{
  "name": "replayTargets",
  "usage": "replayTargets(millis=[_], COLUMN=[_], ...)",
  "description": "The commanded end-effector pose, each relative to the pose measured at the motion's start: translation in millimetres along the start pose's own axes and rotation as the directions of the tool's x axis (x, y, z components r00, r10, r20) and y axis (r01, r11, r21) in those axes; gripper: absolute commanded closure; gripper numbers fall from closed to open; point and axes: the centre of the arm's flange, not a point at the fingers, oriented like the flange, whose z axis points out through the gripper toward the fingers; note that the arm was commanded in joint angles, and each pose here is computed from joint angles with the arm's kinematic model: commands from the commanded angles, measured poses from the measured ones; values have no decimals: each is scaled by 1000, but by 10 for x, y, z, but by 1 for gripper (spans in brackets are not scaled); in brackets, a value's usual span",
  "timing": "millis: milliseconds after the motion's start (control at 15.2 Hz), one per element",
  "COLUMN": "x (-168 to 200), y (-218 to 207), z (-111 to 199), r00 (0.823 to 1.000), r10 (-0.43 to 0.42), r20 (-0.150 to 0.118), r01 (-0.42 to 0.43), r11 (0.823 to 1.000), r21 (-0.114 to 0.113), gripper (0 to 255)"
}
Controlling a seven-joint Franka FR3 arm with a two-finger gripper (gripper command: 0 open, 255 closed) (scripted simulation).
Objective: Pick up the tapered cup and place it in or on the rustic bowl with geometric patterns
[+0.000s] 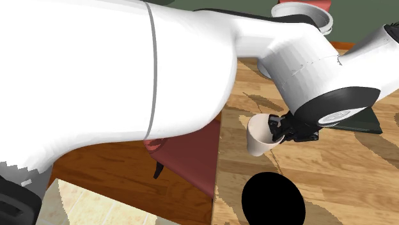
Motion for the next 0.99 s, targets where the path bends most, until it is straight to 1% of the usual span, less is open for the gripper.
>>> replayTargets(millis=[0,924], x=[2,57], y=[-7,-108], z=[-80,-810], r00=[1000,1000], r10=[1,1], r20=[0,0], r01=[-1,-1], r11=[1000,1000], r21=[-1,-1], gripper=[255,255])
